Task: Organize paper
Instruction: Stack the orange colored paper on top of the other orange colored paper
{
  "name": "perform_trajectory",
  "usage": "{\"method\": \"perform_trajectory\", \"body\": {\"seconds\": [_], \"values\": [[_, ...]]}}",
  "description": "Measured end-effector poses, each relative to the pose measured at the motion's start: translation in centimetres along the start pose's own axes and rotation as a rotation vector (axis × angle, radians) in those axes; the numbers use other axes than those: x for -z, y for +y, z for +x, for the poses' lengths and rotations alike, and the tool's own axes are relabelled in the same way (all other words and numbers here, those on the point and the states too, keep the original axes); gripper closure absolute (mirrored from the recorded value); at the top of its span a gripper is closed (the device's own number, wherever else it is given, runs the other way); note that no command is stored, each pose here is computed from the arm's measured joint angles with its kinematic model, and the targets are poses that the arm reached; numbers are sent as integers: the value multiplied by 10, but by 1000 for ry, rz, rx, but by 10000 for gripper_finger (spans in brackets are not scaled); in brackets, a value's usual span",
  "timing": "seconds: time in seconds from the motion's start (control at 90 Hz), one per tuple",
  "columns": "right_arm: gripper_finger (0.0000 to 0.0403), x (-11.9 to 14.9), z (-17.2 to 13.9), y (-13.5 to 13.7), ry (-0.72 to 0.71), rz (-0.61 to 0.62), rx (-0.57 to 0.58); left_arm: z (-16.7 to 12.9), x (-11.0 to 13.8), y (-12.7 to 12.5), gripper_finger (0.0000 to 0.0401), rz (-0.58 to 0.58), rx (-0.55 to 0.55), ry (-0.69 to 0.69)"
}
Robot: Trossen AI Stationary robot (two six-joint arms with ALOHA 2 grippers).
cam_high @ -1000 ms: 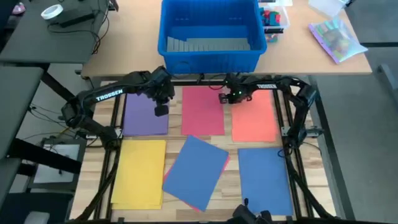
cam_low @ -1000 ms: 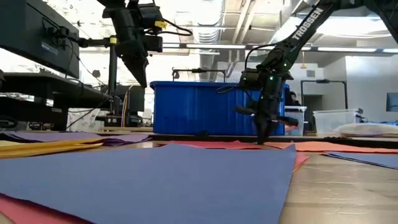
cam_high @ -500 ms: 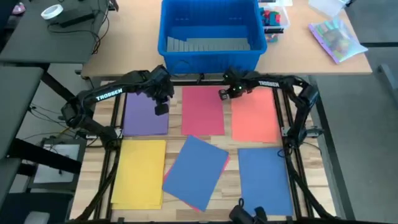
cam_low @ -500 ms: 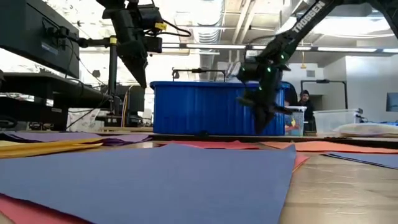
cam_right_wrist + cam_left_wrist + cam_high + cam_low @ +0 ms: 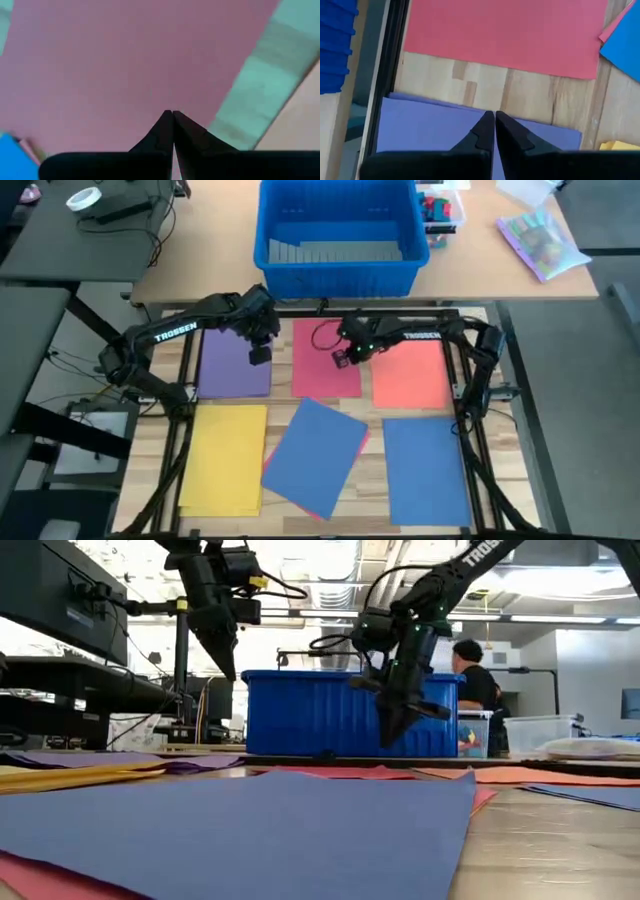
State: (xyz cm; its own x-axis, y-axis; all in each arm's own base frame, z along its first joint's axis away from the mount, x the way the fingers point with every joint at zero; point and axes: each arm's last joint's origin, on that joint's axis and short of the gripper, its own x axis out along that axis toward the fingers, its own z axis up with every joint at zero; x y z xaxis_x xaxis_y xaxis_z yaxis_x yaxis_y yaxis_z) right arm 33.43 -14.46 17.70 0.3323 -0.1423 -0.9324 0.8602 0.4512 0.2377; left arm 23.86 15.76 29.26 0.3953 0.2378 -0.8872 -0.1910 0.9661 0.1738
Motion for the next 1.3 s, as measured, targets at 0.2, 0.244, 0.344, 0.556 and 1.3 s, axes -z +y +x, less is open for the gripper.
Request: {"method": "perform_trajectory", "body": {"seconds": [0.2,0.244,0.344,0.556,1.3], "values": [[403,7,0,4,28,-23,14,0,0,0,401,4,-1,-2],[403,8,0,2,43,-22,28,0,0,0,401,4,-1,-1],[403,12,0,-1,70,-2,54,0,0,0,401,4,0,1],[403,38,-12,-27,38,107,30,0,2,-1,401,3,9,20],[403,90,13,-36,133,130,38,0,-1,0,401,20,-5,-10]]}}
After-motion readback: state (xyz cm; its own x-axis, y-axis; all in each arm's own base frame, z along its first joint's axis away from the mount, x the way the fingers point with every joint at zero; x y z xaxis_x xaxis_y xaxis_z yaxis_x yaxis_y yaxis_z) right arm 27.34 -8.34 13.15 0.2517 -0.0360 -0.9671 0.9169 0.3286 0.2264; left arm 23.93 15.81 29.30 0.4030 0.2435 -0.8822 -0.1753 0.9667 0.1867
